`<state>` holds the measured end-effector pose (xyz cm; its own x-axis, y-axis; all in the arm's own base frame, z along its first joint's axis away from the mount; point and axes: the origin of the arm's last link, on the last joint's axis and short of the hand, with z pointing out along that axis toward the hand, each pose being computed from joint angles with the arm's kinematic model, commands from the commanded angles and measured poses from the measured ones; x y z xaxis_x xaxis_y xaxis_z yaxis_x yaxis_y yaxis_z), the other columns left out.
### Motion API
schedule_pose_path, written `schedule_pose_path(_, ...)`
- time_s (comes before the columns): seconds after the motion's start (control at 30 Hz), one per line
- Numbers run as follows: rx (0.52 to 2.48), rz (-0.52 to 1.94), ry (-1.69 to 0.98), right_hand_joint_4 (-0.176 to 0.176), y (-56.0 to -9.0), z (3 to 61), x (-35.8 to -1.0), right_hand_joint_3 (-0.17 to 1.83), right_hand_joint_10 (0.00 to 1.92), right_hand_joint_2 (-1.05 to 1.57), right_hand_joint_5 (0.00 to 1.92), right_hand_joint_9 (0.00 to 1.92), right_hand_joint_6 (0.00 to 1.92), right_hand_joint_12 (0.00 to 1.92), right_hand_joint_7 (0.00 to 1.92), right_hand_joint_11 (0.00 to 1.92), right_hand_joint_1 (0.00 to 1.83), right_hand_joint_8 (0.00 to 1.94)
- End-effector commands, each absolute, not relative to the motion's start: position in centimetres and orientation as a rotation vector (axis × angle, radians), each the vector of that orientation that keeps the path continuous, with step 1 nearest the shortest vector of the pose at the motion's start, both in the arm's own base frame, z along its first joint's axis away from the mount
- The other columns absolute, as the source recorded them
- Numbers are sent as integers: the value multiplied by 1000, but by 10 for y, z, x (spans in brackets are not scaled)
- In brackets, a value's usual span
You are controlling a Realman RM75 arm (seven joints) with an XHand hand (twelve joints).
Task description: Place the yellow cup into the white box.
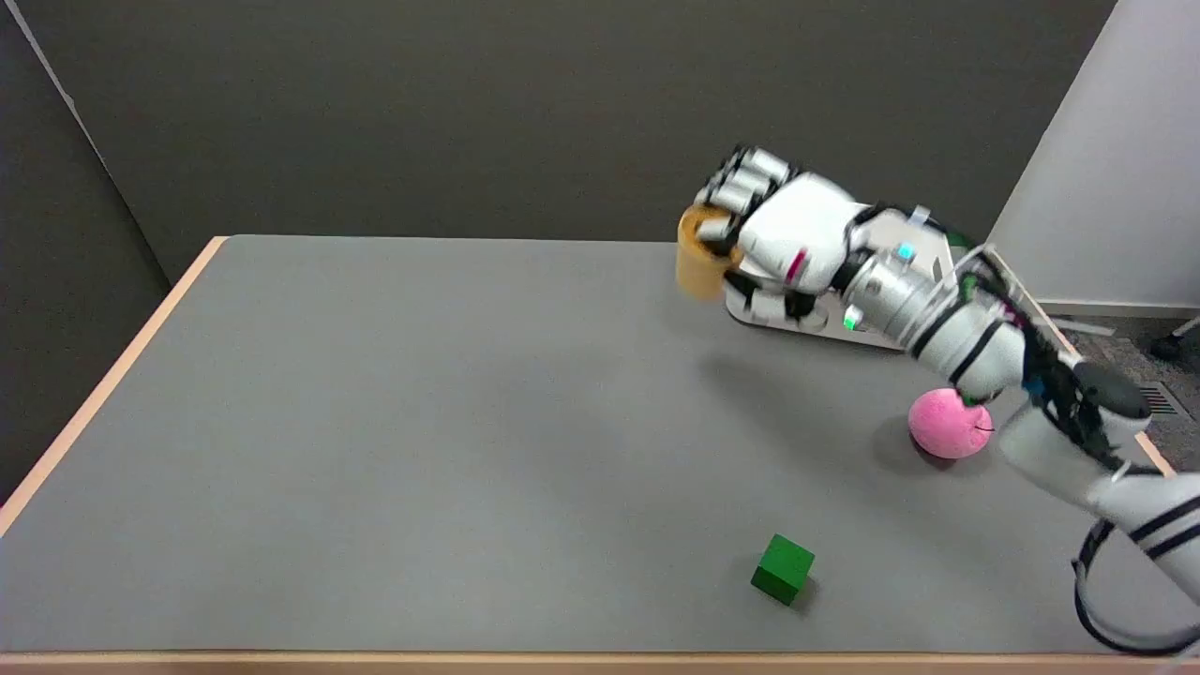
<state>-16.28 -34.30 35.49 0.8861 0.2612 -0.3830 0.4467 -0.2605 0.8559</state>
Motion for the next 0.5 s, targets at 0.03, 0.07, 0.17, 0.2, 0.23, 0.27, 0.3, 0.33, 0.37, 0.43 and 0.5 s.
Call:
schedule_pose_path(0.03, 1331, -297, 639, 176, -421, 451, -72, 531, 589, 1034, 680, 185, 1561, 889, 321, -1, 866, 441)
schedule_pose_path(0.07, 1336, -298, 628, 176, -425, 449, -72, 559, 606, 1026, 676, 173, 1580, 897, 300, -1, 863, 471)
schedule_pose_path(0.17, 1267, -375, 510, 176, -445, 483, -93, 554, 600, 1032, 670, 166, 1588, 894, 286, -1, 857, 461)
schedule_pose_path(0.2, 1272, -380, 480, 176, -450, 484, -99, 553, 599, 1033, 669, 165, 1589, 892, 285, -1, 856, 460)
schedule_pose_path(0.23, 1266, -392, 462, 176, -452, 488, -105, 550, 596, 1034, 669, 163, 1587, 888, 282, -1, 856, 456)
schedule_pose_path(0.27, 1259, -409, 441, 176, -455, 492, -111, 547, 593, 1035, 670, 162, 1585, 883, 280, -1, 857, 451)
schedule_pose_path(0.3, 1249, -428, 416, 176, -455, 498, -120, 544, 591, 1036, 670, 160, 1584, 878, 278, -1, 857, 448)
schedule_pose_path(0.33, 1247, -435, 400, 176, -455, 500, -125, 541, 590, 1038, 668, 159, 1585, 872, 275, -1, 856, 446)
schedule_pose_path(0.37, 1248, -449, 379, 176, -453, 503, -134, 537, 589, 1041, 667, 158, 1586, 866, 273, -1, 854, 444)
schedule_pose_path(0.43, 1246, -472, 361, 176, -450, 506, -145, 527, 587, 1048, 663, 157, 1588, 858, 270, -1, 851, 441)
schedule_pose_path(0.5, 1242, -492, 344, 176, -444, 509, -155, 527, 586, 1048, 663, 157, 1587, 856, 271, -1, 851, 441)
